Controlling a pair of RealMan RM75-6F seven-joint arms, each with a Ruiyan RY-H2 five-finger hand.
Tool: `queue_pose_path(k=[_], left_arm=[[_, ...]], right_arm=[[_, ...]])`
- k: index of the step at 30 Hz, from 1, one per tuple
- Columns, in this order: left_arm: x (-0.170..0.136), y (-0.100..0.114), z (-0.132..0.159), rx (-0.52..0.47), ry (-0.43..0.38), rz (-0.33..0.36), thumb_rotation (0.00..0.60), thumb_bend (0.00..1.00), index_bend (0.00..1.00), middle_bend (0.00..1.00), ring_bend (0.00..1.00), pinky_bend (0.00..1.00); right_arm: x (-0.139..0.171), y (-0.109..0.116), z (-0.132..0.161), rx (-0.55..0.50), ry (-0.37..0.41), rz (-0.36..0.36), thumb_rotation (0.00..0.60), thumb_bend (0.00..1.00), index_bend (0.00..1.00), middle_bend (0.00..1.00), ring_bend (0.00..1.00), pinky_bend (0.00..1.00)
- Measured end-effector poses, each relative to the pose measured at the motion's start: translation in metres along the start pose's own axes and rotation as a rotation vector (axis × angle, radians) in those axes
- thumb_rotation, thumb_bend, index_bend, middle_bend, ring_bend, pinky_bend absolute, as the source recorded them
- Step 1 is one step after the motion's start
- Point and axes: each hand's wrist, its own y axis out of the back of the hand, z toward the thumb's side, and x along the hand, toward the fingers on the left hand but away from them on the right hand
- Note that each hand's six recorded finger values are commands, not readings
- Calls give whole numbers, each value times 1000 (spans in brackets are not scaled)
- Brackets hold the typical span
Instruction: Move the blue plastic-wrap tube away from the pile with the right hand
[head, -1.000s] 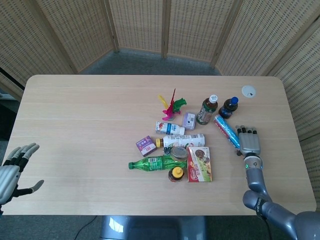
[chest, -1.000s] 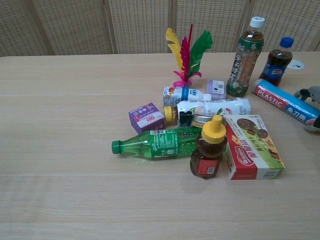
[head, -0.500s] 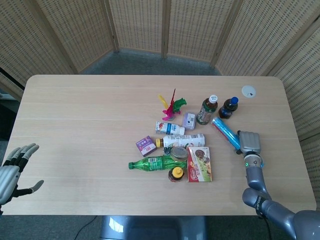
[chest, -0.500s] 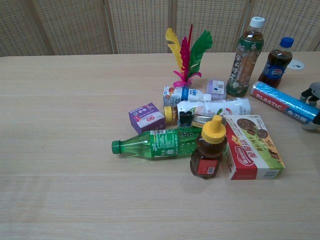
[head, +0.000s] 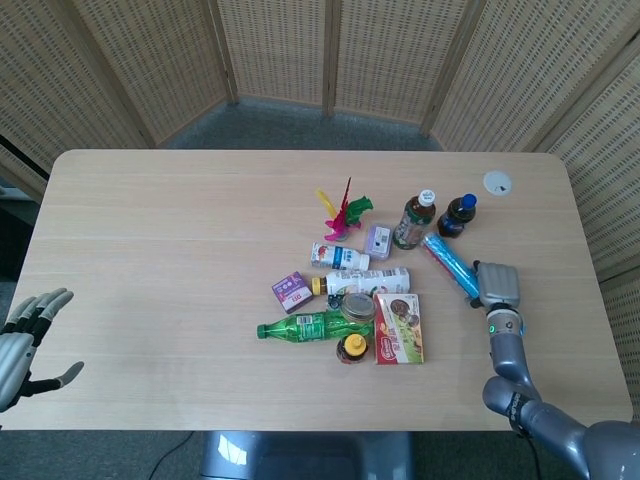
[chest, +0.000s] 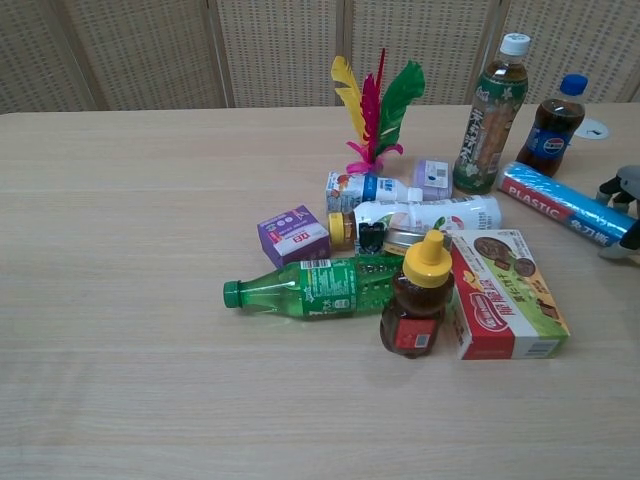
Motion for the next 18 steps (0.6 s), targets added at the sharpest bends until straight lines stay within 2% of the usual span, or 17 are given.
queue_pose_path(k=[7, 18], left_arm=[[2, -2, 2, -3, -10, -2, 600, 297, 33, 0, 0, 0], [1, -3, 4, -6, -17, -1, 600, 297, 34, 0, 0, 0]], right_arm=[[10, 33, -4, -28, 16, -67, 600, 245, 738, 1000, 951, 725], [32, 107, -18, -31, 30, -220, 600, 242, 731, 1000, 951, 726]])
